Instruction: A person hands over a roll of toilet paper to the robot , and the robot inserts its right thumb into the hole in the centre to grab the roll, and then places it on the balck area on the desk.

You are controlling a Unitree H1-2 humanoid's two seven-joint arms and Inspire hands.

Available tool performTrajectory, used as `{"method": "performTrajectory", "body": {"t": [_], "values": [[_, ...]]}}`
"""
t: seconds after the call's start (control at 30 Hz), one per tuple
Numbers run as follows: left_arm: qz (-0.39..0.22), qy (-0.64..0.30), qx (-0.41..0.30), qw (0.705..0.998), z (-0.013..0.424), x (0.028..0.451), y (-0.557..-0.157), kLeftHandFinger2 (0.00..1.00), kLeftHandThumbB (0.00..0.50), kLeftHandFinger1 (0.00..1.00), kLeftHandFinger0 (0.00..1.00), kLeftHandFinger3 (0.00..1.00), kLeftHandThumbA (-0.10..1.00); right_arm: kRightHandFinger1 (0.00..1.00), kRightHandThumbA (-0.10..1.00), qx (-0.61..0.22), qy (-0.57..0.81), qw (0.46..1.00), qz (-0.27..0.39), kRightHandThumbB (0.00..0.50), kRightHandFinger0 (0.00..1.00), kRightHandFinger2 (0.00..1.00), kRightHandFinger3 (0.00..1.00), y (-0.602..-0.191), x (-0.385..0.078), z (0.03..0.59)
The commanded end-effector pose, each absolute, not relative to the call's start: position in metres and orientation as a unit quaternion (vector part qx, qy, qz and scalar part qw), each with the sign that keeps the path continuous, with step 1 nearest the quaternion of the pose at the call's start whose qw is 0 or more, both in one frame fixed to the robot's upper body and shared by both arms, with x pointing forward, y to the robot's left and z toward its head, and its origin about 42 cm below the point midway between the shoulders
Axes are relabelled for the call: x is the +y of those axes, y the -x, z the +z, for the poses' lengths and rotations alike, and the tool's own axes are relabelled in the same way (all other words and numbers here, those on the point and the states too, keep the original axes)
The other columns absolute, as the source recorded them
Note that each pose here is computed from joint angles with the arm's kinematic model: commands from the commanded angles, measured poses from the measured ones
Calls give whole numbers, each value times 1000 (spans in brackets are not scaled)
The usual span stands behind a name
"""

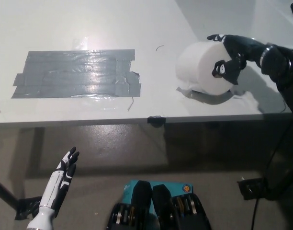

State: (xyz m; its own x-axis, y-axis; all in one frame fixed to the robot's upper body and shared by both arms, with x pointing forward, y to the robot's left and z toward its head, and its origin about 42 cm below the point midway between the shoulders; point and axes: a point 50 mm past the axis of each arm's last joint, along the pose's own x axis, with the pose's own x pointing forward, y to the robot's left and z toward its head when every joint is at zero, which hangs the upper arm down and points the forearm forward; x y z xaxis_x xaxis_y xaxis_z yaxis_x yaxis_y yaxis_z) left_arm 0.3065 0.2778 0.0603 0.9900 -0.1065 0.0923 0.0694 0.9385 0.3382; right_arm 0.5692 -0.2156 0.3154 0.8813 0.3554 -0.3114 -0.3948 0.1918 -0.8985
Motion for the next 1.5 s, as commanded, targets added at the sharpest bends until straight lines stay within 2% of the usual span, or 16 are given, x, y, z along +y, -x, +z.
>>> {"method": "performTrajectory", "body": {"t": [0.0,0.13,0.47,0.7,0.8,0.83,0.87,1.07,1.17,1.2,1.23,1.3,1.33,1.37,1.43,1.47], "values": [[-48,-184,-82,978,75,282,-312,1000,500,1000,1000,1000,1000,1000,511,77,642,714,269,500,1000,1000,1000,-574,-201,417],[-48,-184,-81,978,76,283,-312,1000,500,1000,1000,1000,1000,1000,530,94,649,703,273,500,1000,1000,1000,-575,-198,419],[-47,-183,-82,979,77,283,-312,1000,500,1000,1000,1000,1000,1000,488,115,641,709,269,494,1000,1000,1000,-579,-191,447],[-47,-182,-85,979,76,282,-311,1000,500,1000,1000,1000,1000,1000,562,102,662,696,259,500,1000,1000,1000,-578,-189,470],[-48,-180,-85,979,76,282,-311,1000,500,1000,1000,1000,1000,1000,501,72,646,717,251,500,1000,1000,1000,-575,-191,486],[-48,-179,-84,979,77,281,-312,1000,500,1000,1000,1000,1000,1000,440,68,636,726,252,498,1000,1000,1000,-575,-193,491],[-47,-179,-84,979,77,281,-312,1000,500,1000,1000,1000,1000,1000,447,61,626,736,251,500,1000,1000,1000,-575,-194,498],[-50,-182,-85,978,78,279,-313,1000,500,1000,1000,1000,1000,1000,609,63,634,736,230,500,1000,1000,1000,-568,-198,522],[-53,-182,-91,978,81,279,-315,1000,500,1000,1000,1000,1000,1000,676,36,614,756,224,500,1000,1000,1000,-558,-207,535],[-52,-183,-92,977,83,278,-318,1000,500,1000,1000,1000,1000,1000,713,20,604,766,219,500,1000,1000,1000,-554,-211,542],[-50,-184,-94,977,86,279,-321,1000,500,1000,1000,1000,1000,1000,807,-16,590,778,215,493,1000,1000,1000,-544,-218,552],[-48,-185,-97,977,90,280,-326,1000,500,1000,1000,1000,1000,1000,960,-71,582,784,202,446,1000,1000,1000,-526,-228,566],[-47,-185,-100,977,92,280,-329,1000,500,1000,1000,1000,1000,1000,984,-87,582,785,192,448,1000,1000,1000,-521,-230,571],[-47,-184,-105,976,94,280,-333,1000,500,1000,1000,1000,1000,1000,1000,-143,557,801,168,433,1000,1000,1000,-500,-242,578],[-49,-186,-109,975,96,280,-335,1000,500,1000,1000,1000,1000,1000,1000,-176,538,809,160,433,1000,1000,1000,-485,-250,580],[-50,-185,-109,975,97,279,-337,1000,500,1000,1000,1000,1000,1000,1000,-199,524,814,153,403,1000,1000,1000,-472,-256,581]]}}
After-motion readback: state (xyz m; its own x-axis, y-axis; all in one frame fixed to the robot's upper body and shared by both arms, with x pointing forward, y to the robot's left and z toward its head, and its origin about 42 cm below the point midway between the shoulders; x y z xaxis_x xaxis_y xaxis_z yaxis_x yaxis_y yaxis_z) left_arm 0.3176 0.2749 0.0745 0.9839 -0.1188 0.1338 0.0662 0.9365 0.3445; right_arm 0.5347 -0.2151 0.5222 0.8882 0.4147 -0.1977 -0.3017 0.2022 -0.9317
